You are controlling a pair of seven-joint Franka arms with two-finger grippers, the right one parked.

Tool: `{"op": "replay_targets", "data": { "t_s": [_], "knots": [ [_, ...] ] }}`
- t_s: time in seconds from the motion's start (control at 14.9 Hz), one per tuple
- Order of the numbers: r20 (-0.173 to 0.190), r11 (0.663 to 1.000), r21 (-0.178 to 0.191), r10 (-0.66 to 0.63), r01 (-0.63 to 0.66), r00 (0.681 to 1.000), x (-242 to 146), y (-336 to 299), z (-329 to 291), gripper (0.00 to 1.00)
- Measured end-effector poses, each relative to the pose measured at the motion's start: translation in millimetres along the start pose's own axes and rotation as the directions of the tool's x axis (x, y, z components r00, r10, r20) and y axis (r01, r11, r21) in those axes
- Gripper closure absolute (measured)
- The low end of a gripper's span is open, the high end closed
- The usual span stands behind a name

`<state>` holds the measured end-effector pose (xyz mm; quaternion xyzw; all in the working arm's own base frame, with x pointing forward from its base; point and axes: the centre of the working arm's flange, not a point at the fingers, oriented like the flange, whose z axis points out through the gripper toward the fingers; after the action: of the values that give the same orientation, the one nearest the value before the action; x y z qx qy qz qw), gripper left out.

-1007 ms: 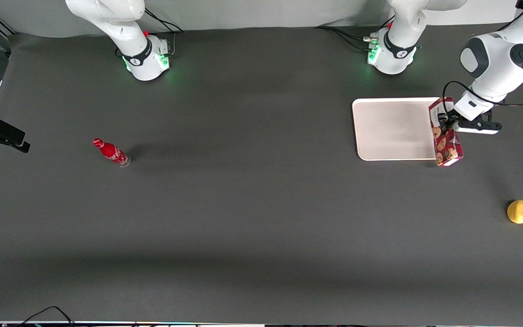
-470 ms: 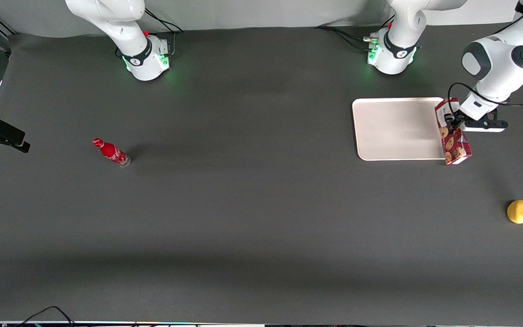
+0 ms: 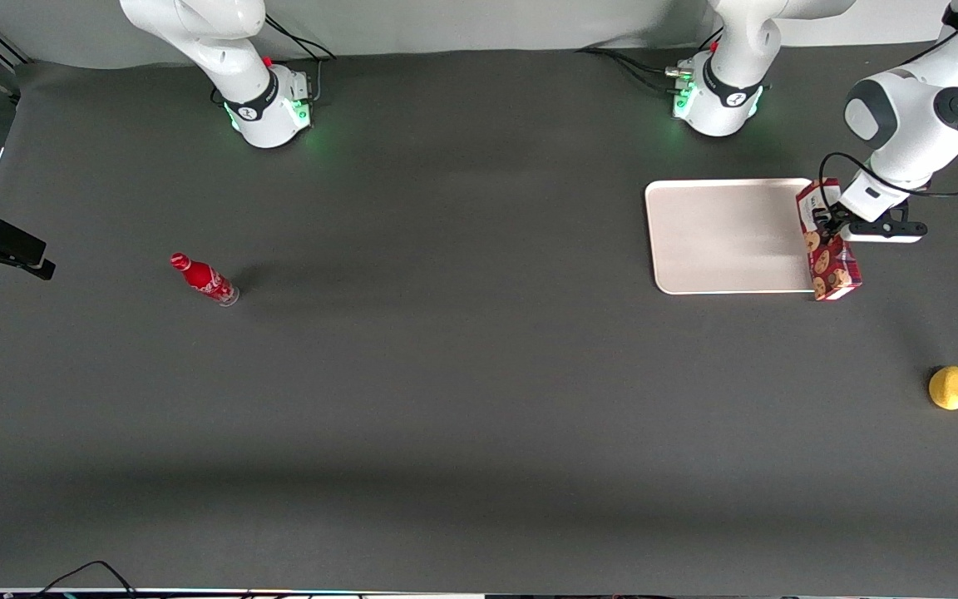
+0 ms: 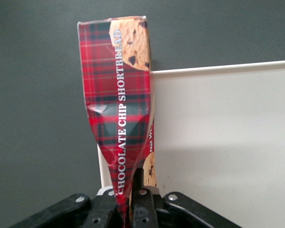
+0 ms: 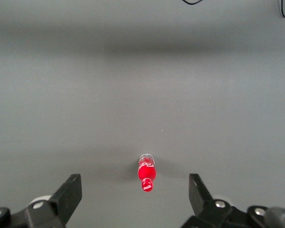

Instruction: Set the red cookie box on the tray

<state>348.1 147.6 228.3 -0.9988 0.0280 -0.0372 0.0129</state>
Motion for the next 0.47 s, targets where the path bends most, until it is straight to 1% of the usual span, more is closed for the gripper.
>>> {"op": "replay_targets", "data": {
  "t_s": [0.2,0.4,0.47],
  "knots": [
    [0.012,1.000,-0.005,-0.003,0.003,1.000,-1.7,-0.1,1.5,0.93],
    [0.013,1.000,-0.005,-0.006,0.006,1.000,-2.1,-0.7,1.6,0.92],
    [0.016,1.000,-0.006,-0.006,0.006,1.000,-2.6,-0.7,1.9,0.84]
  ]
}}
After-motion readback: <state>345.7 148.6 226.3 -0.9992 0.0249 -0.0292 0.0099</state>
